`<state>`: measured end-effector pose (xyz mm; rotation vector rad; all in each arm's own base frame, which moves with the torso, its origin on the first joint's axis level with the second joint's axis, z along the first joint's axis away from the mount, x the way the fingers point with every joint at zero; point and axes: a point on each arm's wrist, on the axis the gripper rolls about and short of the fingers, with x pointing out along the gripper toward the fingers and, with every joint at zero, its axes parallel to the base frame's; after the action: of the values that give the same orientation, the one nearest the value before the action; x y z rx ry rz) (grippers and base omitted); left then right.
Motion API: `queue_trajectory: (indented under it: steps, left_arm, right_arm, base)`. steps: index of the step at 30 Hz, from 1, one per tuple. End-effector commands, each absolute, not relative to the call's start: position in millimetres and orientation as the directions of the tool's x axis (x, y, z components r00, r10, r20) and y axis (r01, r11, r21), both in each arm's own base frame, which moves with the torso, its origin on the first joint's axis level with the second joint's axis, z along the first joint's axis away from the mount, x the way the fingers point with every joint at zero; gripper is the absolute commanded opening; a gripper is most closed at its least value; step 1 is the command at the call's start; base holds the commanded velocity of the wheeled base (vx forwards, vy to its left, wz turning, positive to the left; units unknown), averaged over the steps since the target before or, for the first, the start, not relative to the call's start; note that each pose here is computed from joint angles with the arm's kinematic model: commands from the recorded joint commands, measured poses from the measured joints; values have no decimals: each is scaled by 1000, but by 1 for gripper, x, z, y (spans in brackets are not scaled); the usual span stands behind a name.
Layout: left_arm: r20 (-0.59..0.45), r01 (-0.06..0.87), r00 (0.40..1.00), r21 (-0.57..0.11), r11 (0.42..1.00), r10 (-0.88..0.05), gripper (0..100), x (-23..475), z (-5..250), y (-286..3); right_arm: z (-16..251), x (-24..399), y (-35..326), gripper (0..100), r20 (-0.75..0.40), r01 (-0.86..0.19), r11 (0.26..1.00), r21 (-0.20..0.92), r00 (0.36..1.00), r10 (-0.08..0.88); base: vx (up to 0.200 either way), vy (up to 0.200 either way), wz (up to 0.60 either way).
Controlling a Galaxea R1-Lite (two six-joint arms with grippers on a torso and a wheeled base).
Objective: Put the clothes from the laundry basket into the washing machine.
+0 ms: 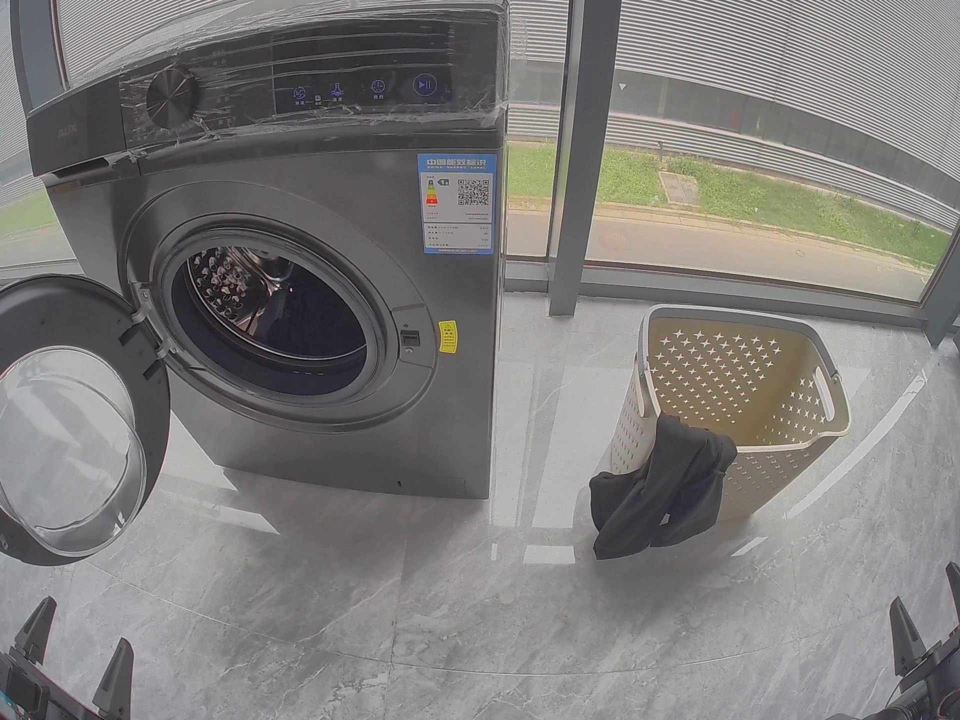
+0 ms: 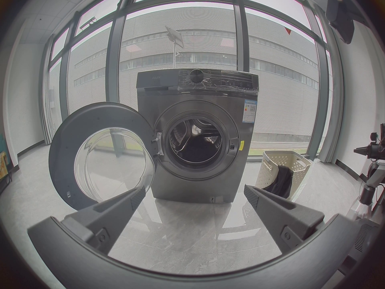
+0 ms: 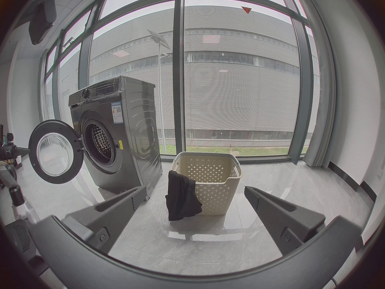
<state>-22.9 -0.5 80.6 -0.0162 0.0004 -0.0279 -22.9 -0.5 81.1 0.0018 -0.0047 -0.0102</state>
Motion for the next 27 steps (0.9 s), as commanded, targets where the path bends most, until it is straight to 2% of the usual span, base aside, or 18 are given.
queue_trajectory:
  steps: [1, 13, 16, 27]
  left_arm:
    - [-2, 28, 1000, -14, 1000, -28, 100, -23, 75, -1]
    - [-2, 29, 1000, -11, 1000, -29, 100, -23, 76, -1]
    - [0, 29, 1000, -11, 1000, -29, 100, -23, 76, -1]
    - [0, 29, 1000, -11, 1000, -29, 100, -23, 76, -1]
  right_arm:
    - [76, -22, 0, 100, -3, 9, 1000, 1, 1000, -9]
    - [76, -22, 0, 100, -2, 6, 1000, 2, 1000, -6]
    - [76, -22, 0, 100, -2, 6, 1000, 9, 1000, -6]
    - [76, -22, 0, 100, -3, 8, 1000, 1, 1000, -8]
  base:
    - [0, 0, 0]
    - [0, 0, 0]
    - [0, 0, -600]
    - [0, 0, 0]
